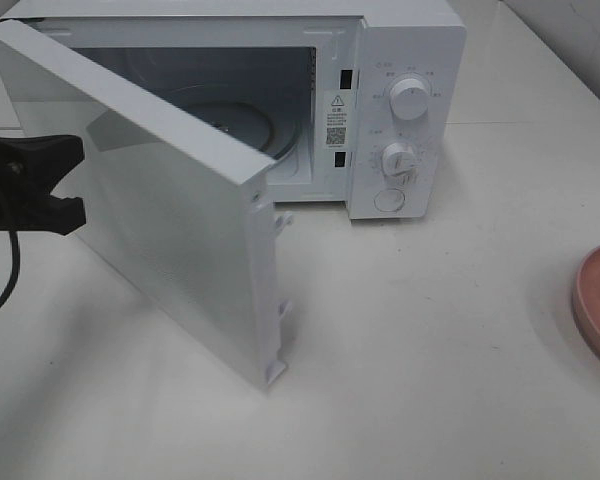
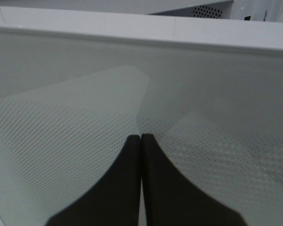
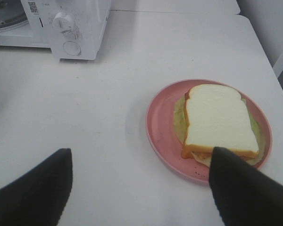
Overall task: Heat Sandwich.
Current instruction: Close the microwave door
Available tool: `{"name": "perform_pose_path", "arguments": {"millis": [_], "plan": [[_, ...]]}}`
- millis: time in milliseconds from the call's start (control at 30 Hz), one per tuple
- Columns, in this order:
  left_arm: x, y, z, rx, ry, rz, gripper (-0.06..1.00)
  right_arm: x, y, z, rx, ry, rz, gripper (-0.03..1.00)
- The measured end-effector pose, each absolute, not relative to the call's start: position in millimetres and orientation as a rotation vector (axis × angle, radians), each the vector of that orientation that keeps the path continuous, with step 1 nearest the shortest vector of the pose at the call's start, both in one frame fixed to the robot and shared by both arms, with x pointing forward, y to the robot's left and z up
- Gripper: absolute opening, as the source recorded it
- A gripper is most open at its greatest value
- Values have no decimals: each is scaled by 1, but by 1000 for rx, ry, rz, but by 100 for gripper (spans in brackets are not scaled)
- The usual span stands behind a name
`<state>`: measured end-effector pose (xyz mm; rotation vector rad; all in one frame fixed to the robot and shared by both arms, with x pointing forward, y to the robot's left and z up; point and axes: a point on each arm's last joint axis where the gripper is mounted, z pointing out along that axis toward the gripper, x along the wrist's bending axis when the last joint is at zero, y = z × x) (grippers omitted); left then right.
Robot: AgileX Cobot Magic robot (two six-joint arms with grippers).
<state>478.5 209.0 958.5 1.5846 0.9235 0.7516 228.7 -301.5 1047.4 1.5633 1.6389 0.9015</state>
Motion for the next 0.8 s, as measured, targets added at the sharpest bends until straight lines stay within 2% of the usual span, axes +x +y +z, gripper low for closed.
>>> {"name": "perform_pose_path", "arguments": {"millis": [267, 800], "plan": [[493, 176, 961, 1582, 916, 751, 0, 229, -301, 1047, 1563, 1639, 901, 77], [530, 84, 958, 1593, 877, 855, 0, 229, -301, 1047, 1563, 1639, 901, 77]]}}
